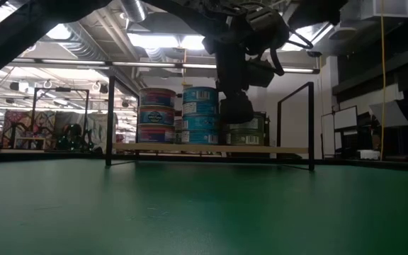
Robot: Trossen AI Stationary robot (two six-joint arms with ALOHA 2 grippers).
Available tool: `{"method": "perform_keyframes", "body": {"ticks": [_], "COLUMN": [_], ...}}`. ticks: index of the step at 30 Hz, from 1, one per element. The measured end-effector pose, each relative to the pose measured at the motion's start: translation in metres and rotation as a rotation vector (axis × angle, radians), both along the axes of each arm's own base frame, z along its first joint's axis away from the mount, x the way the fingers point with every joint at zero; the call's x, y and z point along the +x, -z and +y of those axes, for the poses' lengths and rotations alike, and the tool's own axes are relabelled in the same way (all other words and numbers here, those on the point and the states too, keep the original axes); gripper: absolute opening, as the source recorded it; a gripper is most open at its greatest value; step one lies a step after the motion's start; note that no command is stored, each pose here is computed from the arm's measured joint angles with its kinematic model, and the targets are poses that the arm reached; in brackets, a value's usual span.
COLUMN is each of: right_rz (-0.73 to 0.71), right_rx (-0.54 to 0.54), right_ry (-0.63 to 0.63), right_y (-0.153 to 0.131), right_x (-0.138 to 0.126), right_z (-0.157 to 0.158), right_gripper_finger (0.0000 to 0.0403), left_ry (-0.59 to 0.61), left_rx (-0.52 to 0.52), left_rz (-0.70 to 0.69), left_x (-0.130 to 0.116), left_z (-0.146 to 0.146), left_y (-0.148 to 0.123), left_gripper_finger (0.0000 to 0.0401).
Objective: Stack canned seafood by type on shelf
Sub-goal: Stack the red tuna can on top of the other red tuna cans on the shelf
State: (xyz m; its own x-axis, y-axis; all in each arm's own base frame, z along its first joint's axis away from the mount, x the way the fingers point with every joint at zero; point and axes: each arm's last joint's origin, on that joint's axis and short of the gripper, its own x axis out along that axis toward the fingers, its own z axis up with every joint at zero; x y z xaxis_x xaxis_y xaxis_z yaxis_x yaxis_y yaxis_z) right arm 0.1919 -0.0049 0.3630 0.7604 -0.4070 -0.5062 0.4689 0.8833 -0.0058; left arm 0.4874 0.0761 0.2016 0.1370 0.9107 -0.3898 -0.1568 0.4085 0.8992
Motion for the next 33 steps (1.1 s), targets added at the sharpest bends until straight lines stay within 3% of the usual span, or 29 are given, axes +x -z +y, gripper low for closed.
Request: {"method": "perform_keyframes", "body": {"ticks": [12,19,25,33], "right_rz": [0.091,0.043,0.139,0.218], "right_rx": [0.001,0.106,0.128,0.132], "right_ry": [0.039,-0.119,-0.248,-0.294], "right_y": [0.011,0.034,0.071,0.099], "right_x": [-0.004,0.007,0.03,0.044], "right_z": [-0.105,-0.16,-0.183,-0.195], "right_gripper_finger": [0.0117,0.0117,0.0117,0.0117], "left_ry": [0.003,0.015,0.026,0.036], "left_rx": [0.0,0.0,0.0,0.001], "left_rz": [0.0,0.002,0.002,0.013], "left_x": [0.0,0.001,0.002,0.002], "left_z": [-0.001,-0.007,-0.012,-0.014], "left_y": [0.0,0.0,0.0,0.0], "left_gripper_finger": [0.0166,0.0166,0.0166,0.0166]}}
